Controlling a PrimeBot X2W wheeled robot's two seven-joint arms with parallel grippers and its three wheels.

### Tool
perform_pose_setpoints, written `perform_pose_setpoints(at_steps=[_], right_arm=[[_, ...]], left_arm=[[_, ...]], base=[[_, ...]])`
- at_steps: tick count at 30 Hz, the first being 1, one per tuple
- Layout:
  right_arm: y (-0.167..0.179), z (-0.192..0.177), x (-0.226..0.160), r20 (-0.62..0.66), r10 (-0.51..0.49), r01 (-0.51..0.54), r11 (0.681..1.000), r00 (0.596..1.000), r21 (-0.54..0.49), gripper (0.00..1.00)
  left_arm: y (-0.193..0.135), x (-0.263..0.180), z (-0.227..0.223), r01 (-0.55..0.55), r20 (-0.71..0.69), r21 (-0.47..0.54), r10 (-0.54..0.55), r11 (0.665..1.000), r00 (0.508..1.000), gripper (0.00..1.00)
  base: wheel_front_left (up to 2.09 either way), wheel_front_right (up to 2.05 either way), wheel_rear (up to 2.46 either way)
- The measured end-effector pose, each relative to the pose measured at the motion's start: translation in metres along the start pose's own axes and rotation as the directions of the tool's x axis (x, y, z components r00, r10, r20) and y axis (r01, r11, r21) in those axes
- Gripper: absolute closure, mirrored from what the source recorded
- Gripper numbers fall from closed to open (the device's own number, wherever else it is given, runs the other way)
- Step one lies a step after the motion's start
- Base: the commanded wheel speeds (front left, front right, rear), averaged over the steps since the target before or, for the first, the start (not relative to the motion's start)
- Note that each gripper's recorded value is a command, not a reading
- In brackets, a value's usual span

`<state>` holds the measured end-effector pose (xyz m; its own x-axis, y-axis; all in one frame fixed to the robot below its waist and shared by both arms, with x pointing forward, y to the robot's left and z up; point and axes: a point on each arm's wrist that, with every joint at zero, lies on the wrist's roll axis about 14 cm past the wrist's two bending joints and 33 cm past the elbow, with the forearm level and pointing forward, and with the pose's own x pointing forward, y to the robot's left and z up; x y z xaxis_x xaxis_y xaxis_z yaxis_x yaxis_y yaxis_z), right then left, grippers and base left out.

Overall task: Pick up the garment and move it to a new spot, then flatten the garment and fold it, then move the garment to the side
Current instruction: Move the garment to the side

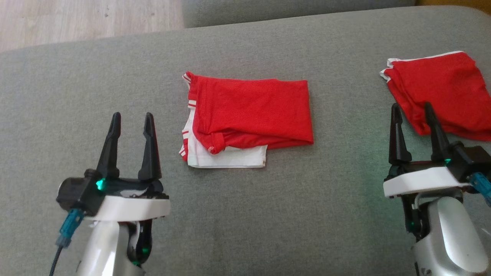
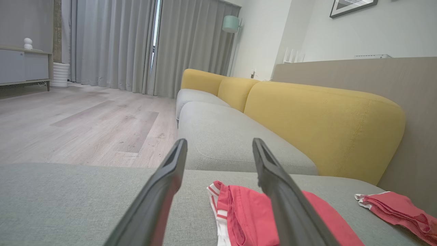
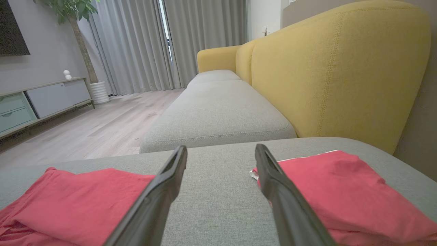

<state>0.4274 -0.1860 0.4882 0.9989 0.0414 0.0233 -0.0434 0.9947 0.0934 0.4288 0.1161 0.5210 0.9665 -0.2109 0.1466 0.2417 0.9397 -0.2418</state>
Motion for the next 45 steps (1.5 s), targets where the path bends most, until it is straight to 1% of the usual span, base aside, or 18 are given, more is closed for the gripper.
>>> perform_pose_setpoints(at_steps=[6,11,14,17,21,24,26,27,28,33,34,35,36,40,43,45], right_arm=[[0.008,-0.007,0.006,-0.015,0.025,-0.025,1.000,1.000,-0.001,0.00],[0.032,-0.021,0.020,-0.055,0.094,-0.094,0.996,0.994,-0.002,0.00],[0.040,-0.028,0.028,-0.080,0.114,-0.113,0.993,0.990,0.018,0.00],[0.052,-0.050,0.039,-0.160,0.141,-0.133,0.989,0.977,0.061,0.00],[0.076,-0.080,0.050,-0.258,0.198,-0.170,0.977,0.946,0.128,0.00],[0.098,-0.102,0.051,-0.337,0.249,-0.192,0.962,0.908,0.193,0.00],[0.110,-0.118,0.048,-0.390,0.275,-0.186,0.950,0.879,0.250,0.00],[0.116,-0.126,0.045,-0.417,0.292,-0.194,0.946,0.861,0.261,0.00],[0.121,-0.128,0.046,-0.426,0.305,-0.203,0.942,0.852,0.269,0.00],[0.136,-0.133,0.061,-0.452,0.353,-0.266,0.932,0.819,0.246,0.00],[0.140,-0.133,0.062,-0.454,0.362,-0.282,0.930,0.814,0.237,0.14],[0.142,-0.133,0.064,-0.454,0.370,-0.298,0.928,0.811,0.223,1.00],[0.145,-0.130,0.066,-0.440,0.380,-0.329,0.925,0.813,0.191,1.00],[0.142,-0.126,0.063,-0.424,0.385,-0.374,0.921,0.820,0.113,1.00],[0.130,-0.120,0.062,-0.417,0.370,-0.394,0.919,0.830,0.031,1.00],[0.120,-0.111,0.065,-0.398,0.351,-0.394,0.919,0.848,-0.027,1.00]], left_arm=[[0.000,-0.002,-0.007,0.002,-0.020,-0.002,-0.002,1.000,1.000,0.00],[0.004,-0.007,-0.019,-0.009,-0.060,-0.001,0.009,1.000,0.998,0.00],[0.006,-0.009,-0.022,-0.016,-0.070,0.000,0.016,1.000,0.997,0.00],[0.013,-0.011,-0.027,-0.035,-0.084,-0.002,0.034,0.999,0.996,0.00],[0.019,-0.011,-0.029,-0.048,-0.091,0.004,0.048,0.999,0.995,0.00],[0.028,-0.014,-0.031,-0.075,-0.100,0.009,0.075,0.997,0.992,0.00],[0.032,-0.018,-0.034,-0.087,-0.114,0.011,0.088,0.996,0.990,0.00],[0.033,-0.020,-0.035,-0.092,-0.117,0.008,0.093,0.996,0.989,0.00],[0.035,-0.021,-0.035,-0.099,-0.118,0.006,0.099,0.995,0.988,0.00],[0.043,-0.024,-0.036,-0.125,-0.124,0.007,0.125,0.992,0.984,0.00],[0.044,-0.024,-0.036,-0.126,-0.123,0.008,0.126,0.992,0.984,0.00],[0.044,-0.023,-0.036,-0.126,-0.122,0.008,0.126,0.992,0.984,0.00],[0.043,-0.020,-0.035,-0.121,-0.119,0.007,0.121,0.993,0.986,0.00],[0.036,-0.016,-0.037,-0.099,-0.120,0.001,0.098,0.995,0.988,0.00],[0.029,-0.010,-0.038,-0.073,-0.117,-0.001,0.072,0.997,0.990,0.00],[0.023,-0.006,-0.037,-0.055,-0.112,-0.005,0.054,0.998,0.992,0.00]], base=[[0.00,0.00,0.00],[0.00,0.00,0.00],[0.00,0.00,0.00],[0.00,0.00,0.00],[0.00,0.00,0.00],[0.00,0.00,0.00],[0.00,0.00,0.00],[0.00,0.00,0.00],[0.00,0.00,0.00],[0.00,0.00,0.00],[0.00,0.00,0.00],[0.00,0.00,0.00],[0.00,0.00,0.00],[0.00,0.00,0.00],[0.00,0.00,0.00],[0.00,0.00,0.00]])
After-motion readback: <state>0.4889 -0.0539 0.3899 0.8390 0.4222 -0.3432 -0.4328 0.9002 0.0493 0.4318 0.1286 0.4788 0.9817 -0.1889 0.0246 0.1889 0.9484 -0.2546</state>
